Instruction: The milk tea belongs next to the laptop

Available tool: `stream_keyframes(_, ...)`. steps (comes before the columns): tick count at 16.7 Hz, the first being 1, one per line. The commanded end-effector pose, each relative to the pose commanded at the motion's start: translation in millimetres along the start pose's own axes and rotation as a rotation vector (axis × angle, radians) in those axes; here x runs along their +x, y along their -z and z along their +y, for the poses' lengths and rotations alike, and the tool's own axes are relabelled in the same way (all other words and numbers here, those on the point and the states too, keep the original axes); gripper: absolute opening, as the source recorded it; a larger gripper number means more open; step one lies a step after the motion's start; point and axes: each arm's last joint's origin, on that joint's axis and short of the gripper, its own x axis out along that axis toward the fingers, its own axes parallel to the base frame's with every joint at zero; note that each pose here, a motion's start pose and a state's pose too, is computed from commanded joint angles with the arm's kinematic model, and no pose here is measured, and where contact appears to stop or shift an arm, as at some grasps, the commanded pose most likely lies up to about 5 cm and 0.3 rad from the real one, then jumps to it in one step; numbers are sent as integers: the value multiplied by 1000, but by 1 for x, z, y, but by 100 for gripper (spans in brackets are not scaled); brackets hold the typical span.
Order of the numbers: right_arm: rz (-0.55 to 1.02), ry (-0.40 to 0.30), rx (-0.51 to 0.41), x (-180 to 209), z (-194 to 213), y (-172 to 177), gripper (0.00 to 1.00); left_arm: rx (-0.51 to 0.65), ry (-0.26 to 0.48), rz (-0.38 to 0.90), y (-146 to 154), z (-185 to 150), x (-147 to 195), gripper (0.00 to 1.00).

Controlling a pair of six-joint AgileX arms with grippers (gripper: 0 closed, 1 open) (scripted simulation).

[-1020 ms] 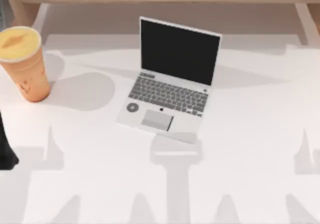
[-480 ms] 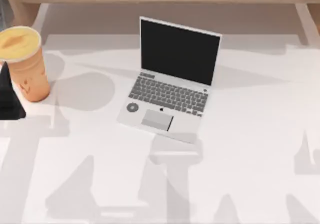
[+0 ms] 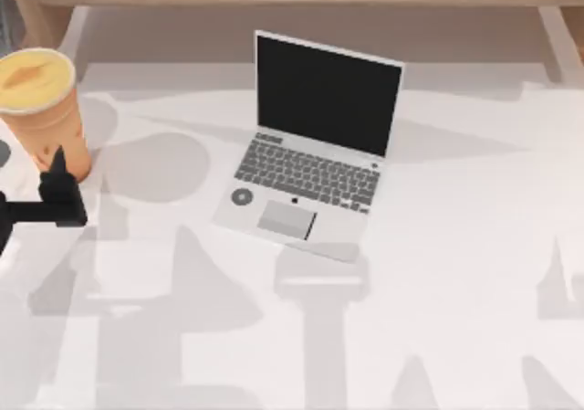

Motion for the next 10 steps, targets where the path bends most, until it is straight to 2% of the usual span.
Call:
stream_keyframes(4,0,0,0,0,0,0,100,-6,3,1,11,0,12,100)
stream_keyframes(10,0,0,0,0,0,0,100,-7,3,5,12,0,12,100)
